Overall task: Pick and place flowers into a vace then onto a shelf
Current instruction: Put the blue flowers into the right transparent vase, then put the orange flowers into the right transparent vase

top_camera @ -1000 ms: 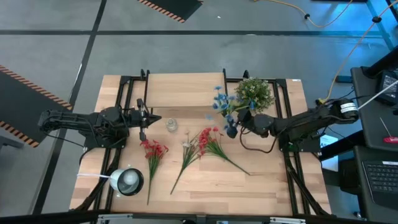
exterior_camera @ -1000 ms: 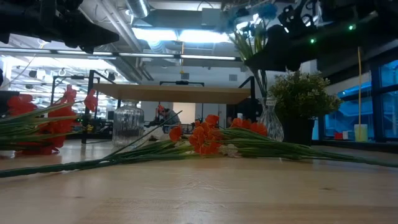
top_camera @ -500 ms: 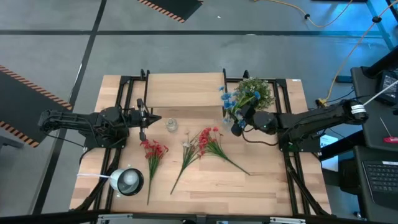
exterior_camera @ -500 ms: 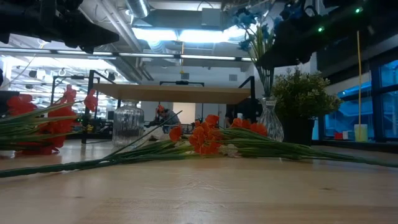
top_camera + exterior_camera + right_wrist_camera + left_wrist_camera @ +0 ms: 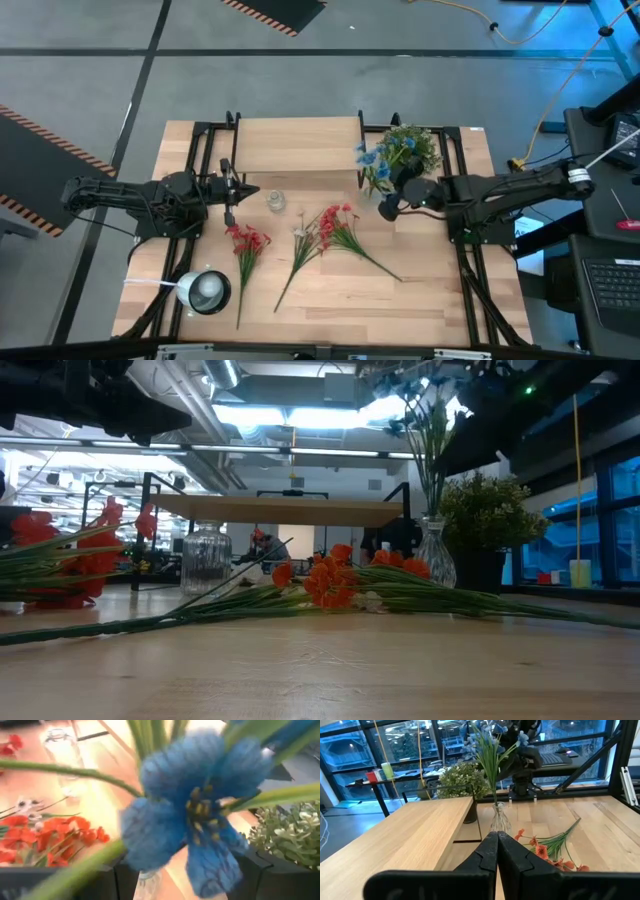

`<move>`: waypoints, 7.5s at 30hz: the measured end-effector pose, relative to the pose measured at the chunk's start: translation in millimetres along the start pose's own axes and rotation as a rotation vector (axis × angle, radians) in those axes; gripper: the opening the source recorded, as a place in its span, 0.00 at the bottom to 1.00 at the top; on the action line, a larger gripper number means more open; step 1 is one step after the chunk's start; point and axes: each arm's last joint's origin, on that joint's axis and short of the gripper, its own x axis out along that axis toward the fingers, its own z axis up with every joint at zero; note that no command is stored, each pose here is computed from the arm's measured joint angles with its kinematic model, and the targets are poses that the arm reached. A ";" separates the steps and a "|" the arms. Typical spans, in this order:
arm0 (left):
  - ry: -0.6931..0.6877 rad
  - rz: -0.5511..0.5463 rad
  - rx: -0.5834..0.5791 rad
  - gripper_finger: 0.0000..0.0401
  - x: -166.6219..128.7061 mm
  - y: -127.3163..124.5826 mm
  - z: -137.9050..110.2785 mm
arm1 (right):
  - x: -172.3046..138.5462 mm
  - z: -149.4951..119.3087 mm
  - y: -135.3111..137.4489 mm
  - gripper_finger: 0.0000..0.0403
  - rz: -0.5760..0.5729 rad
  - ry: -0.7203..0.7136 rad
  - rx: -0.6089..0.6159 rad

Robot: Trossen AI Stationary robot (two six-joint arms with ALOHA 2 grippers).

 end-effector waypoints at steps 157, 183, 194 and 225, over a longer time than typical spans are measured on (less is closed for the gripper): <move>0.073 -0.005 -0.054 0.01 -0.3 -0.7 -7.2 | 54.8 -106.5 166.0 0.59 0.095 0.475 -0.052; 0.086 -0.006 -0.052 0.01 -0.4 -0.8 -8.4 | 56.3 -100.0 171.1 0.25 0.121 0.469 -0.055; 0.085 -0.006 -0.052 0.01 -0.4 -0.8 -8.4 | 56.4 -100.1 170.4 0.03 0.109 0.463 -0.060; 0.085 -0.006 -0.052 0.01 -0.4 -0.8 -8.3 | -45.1 -20.5 151.2 0.02 0.157 -0.087 -0.019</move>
